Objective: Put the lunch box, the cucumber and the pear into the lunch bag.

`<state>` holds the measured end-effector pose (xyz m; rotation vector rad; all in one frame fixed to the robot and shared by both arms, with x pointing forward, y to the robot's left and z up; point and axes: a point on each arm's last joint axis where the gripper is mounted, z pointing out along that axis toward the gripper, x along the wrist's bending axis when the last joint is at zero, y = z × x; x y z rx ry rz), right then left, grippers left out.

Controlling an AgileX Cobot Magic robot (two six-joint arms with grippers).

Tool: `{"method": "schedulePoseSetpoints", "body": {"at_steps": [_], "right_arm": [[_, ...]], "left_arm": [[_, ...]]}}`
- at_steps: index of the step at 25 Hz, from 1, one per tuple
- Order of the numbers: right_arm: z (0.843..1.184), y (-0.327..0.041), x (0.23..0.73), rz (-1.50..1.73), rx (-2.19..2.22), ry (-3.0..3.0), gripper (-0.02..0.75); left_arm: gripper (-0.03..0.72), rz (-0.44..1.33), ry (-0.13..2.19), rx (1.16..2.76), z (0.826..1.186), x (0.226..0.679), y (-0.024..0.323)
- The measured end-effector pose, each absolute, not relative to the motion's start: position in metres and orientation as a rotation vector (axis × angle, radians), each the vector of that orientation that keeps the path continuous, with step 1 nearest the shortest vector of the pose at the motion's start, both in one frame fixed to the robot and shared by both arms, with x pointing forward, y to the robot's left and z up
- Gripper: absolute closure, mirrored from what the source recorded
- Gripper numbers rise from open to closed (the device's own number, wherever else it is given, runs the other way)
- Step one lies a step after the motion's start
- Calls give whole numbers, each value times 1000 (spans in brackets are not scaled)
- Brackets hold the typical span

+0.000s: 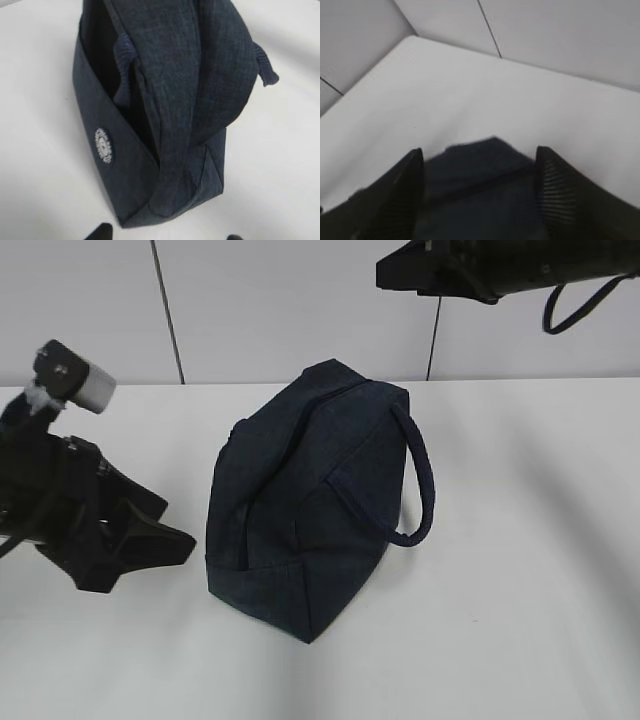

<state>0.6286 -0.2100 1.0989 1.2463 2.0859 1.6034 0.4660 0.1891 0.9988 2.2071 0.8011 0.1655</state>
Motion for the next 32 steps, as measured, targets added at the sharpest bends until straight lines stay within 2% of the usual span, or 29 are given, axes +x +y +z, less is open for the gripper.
{"method": "schedulePoseSetpoints", "body": {"at_steps": [3, 8, 13, 18, 26, 32], "right_arm": [[1109, -218, 603, 1365, 1384, 2219, 219], [1102, -239, 573, 931, 1656, 2233, 225], [1087, -239, 527, 748, 1757, 2254, 256], [1067, -244, 468, 609, 1860, 2260, 262], [1065, -268, 378, 579, 1861, 2146, 271], [1073, -282, 313, 767, 1745, 1990, 272]], "left_arm": [[296, 243, 905, 2211, 1020, 451, 201], [300, 378, 1123, 2157, 1053, 420, 225], [306, 474, 1309, 2069, 1079, 373, 250], [326, 591, 1374, 1966, 1097, 323, 272], [328, 774, 1377, 1817, 1103, 265, 298], [330, 778, 1443, 1839, 1073, 257, 304]]}}
